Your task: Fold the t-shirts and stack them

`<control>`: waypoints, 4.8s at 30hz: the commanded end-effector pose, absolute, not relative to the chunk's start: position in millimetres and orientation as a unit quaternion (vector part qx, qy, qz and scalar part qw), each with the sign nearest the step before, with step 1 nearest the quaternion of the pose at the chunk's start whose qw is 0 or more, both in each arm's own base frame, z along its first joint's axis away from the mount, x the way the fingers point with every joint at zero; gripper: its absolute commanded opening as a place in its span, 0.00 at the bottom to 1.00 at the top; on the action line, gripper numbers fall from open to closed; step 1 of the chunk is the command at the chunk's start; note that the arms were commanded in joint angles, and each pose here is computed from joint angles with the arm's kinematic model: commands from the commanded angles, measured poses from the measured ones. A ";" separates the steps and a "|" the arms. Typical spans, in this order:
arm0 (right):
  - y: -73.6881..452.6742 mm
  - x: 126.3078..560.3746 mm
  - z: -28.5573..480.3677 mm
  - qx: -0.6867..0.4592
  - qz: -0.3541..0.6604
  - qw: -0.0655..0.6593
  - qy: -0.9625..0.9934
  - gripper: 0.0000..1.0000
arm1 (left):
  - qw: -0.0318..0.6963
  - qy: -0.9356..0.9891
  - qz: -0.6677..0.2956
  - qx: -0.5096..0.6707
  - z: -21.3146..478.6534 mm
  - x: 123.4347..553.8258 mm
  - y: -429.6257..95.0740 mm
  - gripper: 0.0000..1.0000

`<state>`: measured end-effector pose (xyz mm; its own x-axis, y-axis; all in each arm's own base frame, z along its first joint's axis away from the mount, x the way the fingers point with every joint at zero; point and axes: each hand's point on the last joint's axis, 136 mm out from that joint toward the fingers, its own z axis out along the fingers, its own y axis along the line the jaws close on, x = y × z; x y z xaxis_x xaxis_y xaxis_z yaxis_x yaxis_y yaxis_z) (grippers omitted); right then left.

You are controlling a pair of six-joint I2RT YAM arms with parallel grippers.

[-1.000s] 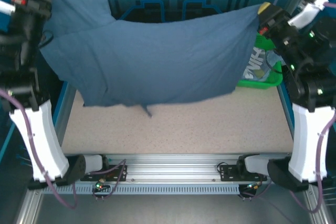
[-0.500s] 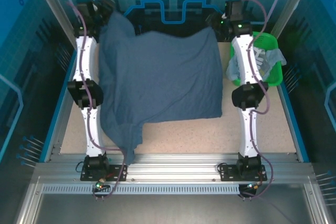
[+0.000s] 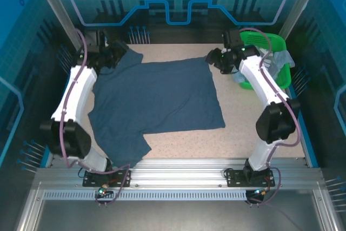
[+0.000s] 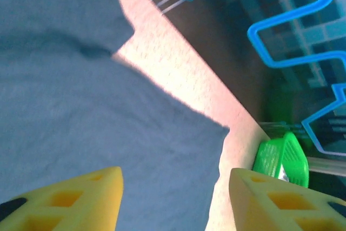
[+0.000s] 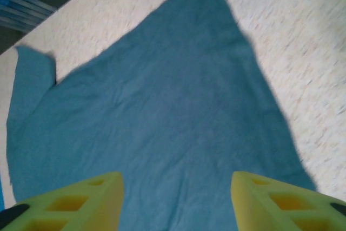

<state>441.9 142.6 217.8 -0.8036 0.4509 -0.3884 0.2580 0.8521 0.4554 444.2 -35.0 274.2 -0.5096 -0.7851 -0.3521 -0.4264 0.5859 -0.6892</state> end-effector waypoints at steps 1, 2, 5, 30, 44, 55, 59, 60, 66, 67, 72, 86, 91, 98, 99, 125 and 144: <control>172.3 416.9 155.8 0.181 0.193 0.184 0.946 0.52 | 0.198 0.850 -0.238 -0.426 165.6 414.0 -38.5 0.53; 178.8 410.6 143.6 0.178 0.192 0.170 0.950 0.49 | 0.182 0.853 -0.234 -0.430 151.5 409.7 -40.4 0.53; 195.0 403.6 107.9 0.175 0.189 0.132 0.957 0.45 | 0.144 0.854 -0.231 -0.444 115.0 402.3 -43.8 0.51; 119.3 500.3 9.0 0.252 0.098 0.018 0.963 0.44 | 0.086 0.885 -0.227 -0.398 39.9 520.2 -76.3 0.59; 139.6 437.1 160.8 0.178 0.140 0.187 0.956 0.56 | 0.031 0.880 -0.109 -0.461 93.9 265.7 -59.1 0.60; 119.6 316.0 125.8 0.179 0.166 0.124 0.962 0.57 | -0.062 0.859 -0.129 -0.492 45.7 150.1 -84.3 0.58; 115.5 297.2 111.5 0.176 0.162 0.110 0.965 0.57 | -0.068 0.859 -0.139 -0.489 36.8 150.4 -93.3 0.56; 113.5 294.4 107.9 0.176 0.158 0.106 0.966 0.57 | -0.069 0.858 -0.139 -0.489 35.3 149.3 -95.7 0.55; 110.0 290.0 102.9 0.179 0.157 0.100 0.966 0.56 | -0.071 0.861 -0.140 -0.484 20.5 148.0 -107.0 0.49; 110.5 289.7 103.3 0.179 0.158 0.099 0.966 0.56 | -0.072 0.861 -0.138 -0.483 17.9 148.7 -107.5 0.47; 109.8 290.6 106.4 0.178 0.159 0.101 0.966 0.56 | -0.060 0.873 -0.117 -0.471 9.8 153.9 -101.8 0.34; 59.9 291.4 81.6 0.282 0.139 0.092 0.945 0.57 | 0.056 0.877 -0.072 -0.471 63.0 155.7 -60.5 0.00; 27.0 293.1 64.1 0.349 0.106 0.075 0.928 0.58 | 0.058 0.878 -0.076 -0.470 74.0 141.9 -55.7 0.00; 16.3 310.0 48.3 0.355 0.084 0.076 0.928 0.58 | 0.053 0.876 -0.084 -0.471 71.3 140.2 -58.5 0.00; 15.4 312.1 45.2 0.354 0.080 0.075 0.929 0.57 | 0.054 0.877 -0.085 -0.471 71.4 140.7 -58.8 0.00; 15.2 334.4 14.9 0.352 0.047 0.028 0.934 0.15 | 0.068 0.875 -0.092 -0.470 75.4 150.6 -60.5 0.00; 22.3 240.5 62.1 0.269 -0.032 0.027 0.962 0.00 | -0.007 0.850 -0.076 -0.521 85.1 73.4 -70.8 0.00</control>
<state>273.1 29.2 61.8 -0.8363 0.5374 -0.1085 0.5380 0.8425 0.0255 92.2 -70.4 94.2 -0.4978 -0.8657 0.0521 -0.8548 0.4796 -0.1983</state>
